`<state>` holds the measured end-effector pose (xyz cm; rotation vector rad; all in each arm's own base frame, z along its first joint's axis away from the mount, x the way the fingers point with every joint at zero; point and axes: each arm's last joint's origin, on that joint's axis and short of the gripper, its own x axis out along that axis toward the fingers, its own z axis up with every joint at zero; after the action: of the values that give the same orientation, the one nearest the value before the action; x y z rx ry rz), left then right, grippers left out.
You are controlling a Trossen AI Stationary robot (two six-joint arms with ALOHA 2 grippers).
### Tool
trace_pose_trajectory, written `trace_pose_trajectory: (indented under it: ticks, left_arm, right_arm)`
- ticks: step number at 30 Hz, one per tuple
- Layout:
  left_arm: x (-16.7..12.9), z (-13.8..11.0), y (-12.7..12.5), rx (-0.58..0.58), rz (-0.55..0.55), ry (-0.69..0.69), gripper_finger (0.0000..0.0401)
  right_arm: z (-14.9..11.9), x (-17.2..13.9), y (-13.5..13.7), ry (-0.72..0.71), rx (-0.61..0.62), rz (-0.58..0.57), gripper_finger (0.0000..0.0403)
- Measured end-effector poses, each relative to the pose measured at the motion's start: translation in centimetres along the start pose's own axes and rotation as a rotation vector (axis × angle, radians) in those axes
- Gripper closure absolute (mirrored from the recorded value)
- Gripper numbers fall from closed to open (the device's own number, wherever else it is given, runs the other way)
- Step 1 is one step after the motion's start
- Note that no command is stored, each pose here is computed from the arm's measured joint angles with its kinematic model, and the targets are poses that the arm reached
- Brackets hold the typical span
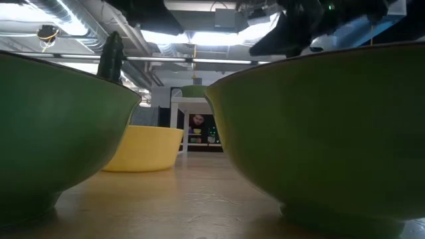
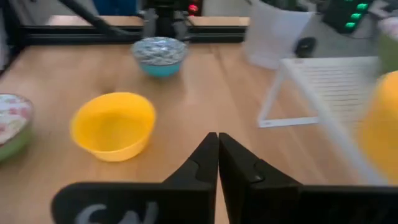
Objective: Pick & Place Mini bowls
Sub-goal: Stack the right blue patterned bowl on top of the other blue patterned bowl on the shelf
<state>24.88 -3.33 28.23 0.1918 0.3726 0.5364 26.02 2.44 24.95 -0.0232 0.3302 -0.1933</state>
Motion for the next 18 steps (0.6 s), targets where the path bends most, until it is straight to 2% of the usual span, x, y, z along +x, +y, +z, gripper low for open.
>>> trace_pose_trajectory:
  ticks: [3, 8, 13, 18]
  left_arm:
    - [-0.7, -0.1, -1.2, -0.019, -0.018, -0.005, 0.0239]
    - [-1.6, -0.7, -3.5, -0.059, -0.152, 0.042, 0.0254]
    - [-3.1, -2.3, -4.7, -0.008, -0.336, 0.215, 0.0265]
    - [-4.8, -4.1, -4.8, -0.051, -0.406, 0.425, 0.0267]
  right_arm:
    - [-1.2, 0.6, 0.3, -0.013, 0.0, 0.045, 0.0364]
    - [-1.5, 1.2, 0.5, -0.007, -0.037, 0.074, 0.0312]
    - [-1.1, 1.1, 0.9, -0.019, -0.02, 0.114, 0.0278]
    - [-1.1, 1.0, 1.2, -0.022, -0.025, 0.126, 0.0274]
